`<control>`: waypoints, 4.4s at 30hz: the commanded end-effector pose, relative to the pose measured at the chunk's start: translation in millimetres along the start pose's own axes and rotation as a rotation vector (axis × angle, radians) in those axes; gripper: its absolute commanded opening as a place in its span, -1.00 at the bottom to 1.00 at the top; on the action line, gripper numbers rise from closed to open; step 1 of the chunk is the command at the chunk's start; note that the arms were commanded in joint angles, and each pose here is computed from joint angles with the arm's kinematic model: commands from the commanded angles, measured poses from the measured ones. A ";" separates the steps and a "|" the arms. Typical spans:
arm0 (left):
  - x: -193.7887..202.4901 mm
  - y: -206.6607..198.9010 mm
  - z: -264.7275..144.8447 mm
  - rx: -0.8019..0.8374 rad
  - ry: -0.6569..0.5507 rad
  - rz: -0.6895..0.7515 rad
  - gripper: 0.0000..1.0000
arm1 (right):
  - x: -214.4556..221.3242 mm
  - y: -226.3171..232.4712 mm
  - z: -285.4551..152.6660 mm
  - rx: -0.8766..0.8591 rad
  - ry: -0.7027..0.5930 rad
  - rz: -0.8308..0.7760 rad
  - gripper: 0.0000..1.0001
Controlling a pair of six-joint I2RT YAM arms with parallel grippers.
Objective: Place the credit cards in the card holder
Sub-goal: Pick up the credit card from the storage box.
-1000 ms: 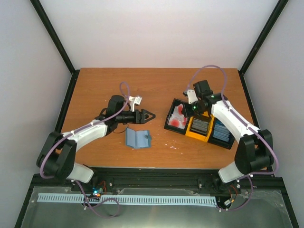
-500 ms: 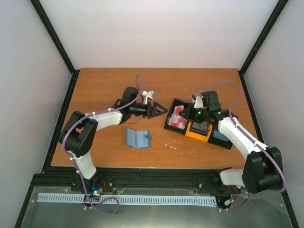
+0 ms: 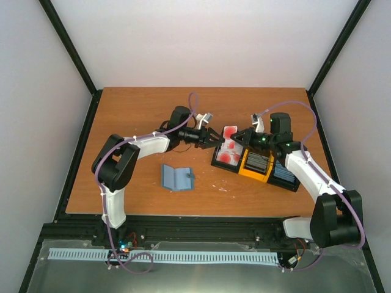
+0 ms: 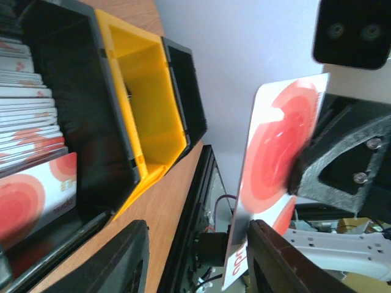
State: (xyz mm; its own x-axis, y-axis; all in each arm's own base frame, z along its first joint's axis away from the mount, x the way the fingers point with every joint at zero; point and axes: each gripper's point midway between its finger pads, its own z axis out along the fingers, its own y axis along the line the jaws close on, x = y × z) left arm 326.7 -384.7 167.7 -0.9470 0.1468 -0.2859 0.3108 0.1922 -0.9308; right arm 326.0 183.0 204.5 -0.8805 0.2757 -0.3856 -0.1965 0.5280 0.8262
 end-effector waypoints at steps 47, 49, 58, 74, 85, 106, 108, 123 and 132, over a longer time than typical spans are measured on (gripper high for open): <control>-5.9 -155.1 -60.2 0.355 0.013 0.351 -0.99 | -8.0 90.8 -54.3 -0.326 -0.162 -0.259 -0.55; -3.7 -158.1 -61.6 0.365 0.014 0.369 -0.99 | -8.5 93.7 -55.0 -0.332 -0.157 -0.266 -0.65; -2.4 -157.4 -61.7 0.375 0.016 0.366 -0.99 | -5.3 97.8 -54.7 -0.337 -0.116 -0.297 -0.67; -10.2 -148.4 -58.3 0.346 -0.029 0.334 -0.99 | -7.3 111.7 -63.8 -0.369 -0.149 -0.332 -0.50; -5.1 -151.6 -59.6 0.365 -0.015 0.347 -0.99 | -6.7 104.0 -56.3 -0.350 -0.112 -0.325 -0.76; -2.0 -150.7 -55.4 0.368 -0.004 0.352 -0.99 | -6.3 101.9 -52.0 -0.351 -0.088 -0.339 -0.81; -1.0 -152.0 -54.7 0.372 0.000 0.356 -0.99 | -6.4 101.2 -51.2 -0.342 -0.083 -0.343 -0.81; -0.6 -150.8 -46.7 0.379 0.013 0.344 -0.99 | 11.8 93.8 -34.0 -0.349 0.063 -0.335 -0.72; -15.1 -138.1 -38.3 0.317 -0.007 0.293 -0.99 | 11.9 95.5 -28.6 -0.400 0.116 -0.287 -0.74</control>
State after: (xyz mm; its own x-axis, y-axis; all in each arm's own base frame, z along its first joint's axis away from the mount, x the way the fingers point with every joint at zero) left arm 294.0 -366.6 296.1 -0.8482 0.1692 -0.5019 0.4786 -0.1611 -0.8631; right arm 288.7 206.3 286.9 -0.7860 0.0881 -0.6119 -0.5737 0.2651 0.7750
